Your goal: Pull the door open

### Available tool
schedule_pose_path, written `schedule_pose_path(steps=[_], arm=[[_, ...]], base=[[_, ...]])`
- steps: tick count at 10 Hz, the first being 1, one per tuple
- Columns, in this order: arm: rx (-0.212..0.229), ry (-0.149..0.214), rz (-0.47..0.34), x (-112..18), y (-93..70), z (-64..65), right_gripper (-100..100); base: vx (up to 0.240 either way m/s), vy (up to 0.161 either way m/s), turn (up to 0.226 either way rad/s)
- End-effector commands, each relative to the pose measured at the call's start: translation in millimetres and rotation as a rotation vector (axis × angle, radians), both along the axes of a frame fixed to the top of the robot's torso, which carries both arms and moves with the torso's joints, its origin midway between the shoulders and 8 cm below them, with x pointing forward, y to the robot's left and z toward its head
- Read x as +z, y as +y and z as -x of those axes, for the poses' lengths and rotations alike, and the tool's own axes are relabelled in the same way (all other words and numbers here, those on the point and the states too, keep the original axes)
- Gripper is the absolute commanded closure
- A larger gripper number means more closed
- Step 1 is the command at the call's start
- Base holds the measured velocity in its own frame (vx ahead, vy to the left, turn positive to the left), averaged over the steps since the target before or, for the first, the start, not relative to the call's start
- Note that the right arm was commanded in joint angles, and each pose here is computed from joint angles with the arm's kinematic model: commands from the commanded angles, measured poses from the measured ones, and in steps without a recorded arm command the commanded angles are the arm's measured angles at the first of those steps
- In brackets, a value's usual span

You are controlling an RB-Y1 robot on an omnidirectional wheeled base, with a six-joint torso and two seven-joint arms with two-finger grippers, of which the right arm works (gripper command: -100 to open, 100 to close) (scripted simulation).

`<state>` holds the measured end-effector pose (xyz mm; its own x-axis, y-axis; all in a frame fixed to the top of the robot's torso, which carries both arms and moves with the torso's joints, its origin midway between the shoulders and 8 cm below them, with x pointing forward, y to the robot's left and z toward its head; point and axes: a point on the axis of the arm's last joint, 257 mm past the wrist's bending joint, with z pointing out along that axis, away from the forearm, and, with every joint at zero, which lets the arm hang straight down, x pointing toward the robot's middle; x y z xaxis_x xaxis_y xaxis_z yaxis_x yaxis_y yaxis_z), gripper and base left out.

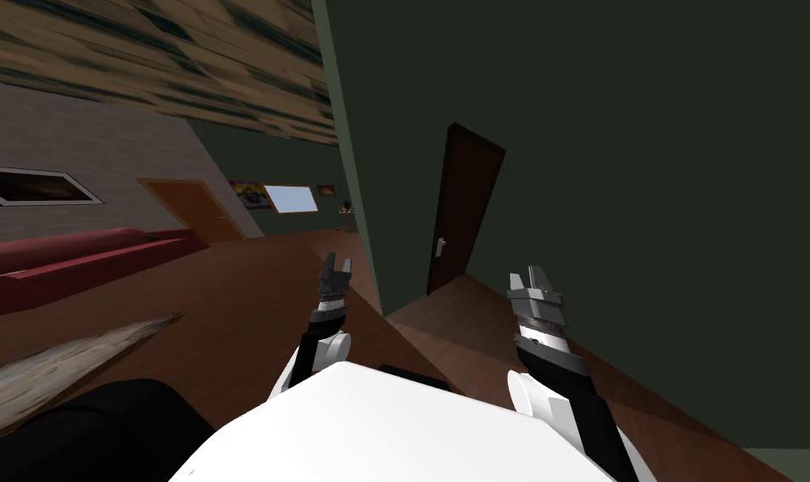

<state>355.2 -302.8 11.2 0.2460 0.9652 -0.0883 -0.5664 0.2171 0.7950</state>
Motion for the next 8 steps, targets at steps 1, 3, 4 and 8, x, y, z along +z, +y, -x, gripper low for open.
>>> schedule_pose_path(steps=[1,3,4,8], arm=[[0.035,0.008,-0.036,-7.1,1.3,-5.3,-100],[0.070,0.017,-0.075,-14.6,2.6,-10.8,-100],[0.102,0.025,-0.111,-21.6,3.6,-15.8,-100],[0.171,0.045,-0.197,-37.8,6.0,-26.8,-100]], base=[[0.083,-0.048,0.104],[0.101,-0.086,0.132],[0.101,-0.085,0.126],[0.095,-0.088,0.100]])
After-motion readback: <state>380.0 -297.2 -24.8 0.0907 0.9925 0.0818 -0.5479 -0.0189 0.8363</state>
